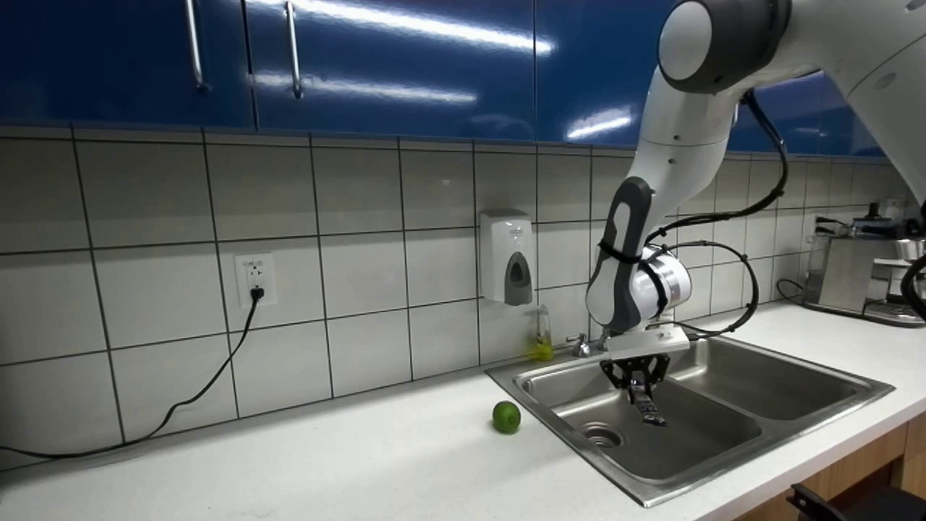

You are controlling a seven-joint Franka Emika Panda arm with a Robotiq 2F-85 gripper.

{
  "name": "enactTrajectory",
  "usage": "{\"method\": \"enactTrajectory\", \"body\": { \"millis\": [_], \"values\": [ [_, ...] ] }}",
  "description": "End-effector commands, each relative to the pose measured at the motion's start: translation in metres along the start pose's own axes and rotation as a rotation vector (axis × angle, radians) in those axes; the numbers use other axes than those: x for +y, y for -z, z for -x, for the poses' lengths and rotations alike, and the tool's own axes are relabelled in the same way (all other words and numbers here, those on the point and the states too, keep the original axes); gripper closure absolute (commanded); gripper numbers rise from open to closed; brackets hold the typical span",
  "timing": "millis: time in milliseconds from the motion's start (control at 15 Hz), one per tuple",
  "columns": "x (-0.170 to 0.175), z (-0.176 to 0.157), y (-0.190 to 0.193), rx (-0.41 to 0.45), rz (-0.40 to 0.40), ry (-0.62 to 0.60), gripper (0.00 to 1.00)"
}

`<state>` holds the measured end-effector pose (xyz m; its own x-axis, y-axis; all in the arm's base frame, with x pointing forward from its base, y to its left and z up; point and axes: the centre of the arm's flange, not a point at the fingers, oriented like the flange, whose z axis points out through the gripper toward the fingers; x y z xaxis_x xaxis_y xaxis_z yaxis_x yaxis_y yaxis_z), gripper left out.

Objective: Remove the snack bar from the sink and place it on the counter top

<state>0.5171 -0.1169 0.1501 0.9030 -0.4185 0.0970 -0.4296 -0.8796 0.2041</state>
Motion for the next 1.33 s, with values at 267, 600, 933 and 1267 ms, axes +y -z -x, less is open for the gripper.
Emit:
{"method": "enactTrajectory", "body": {
  "millis": [267,600,933,1267],
  "values": [
    [-0.005,0.041,0.051,-0.006,0.016,0.142,0.9],
    [-0.03,0.072,0.068,0.001,0.015,0.271,0.9],
    [-0.067,0.11,0.082,-0.003,-0.004,0.419,0.9],
    [-0.108,0.147,0.09,-0.008,-0.041,0.537,0.9]
  ]
}}
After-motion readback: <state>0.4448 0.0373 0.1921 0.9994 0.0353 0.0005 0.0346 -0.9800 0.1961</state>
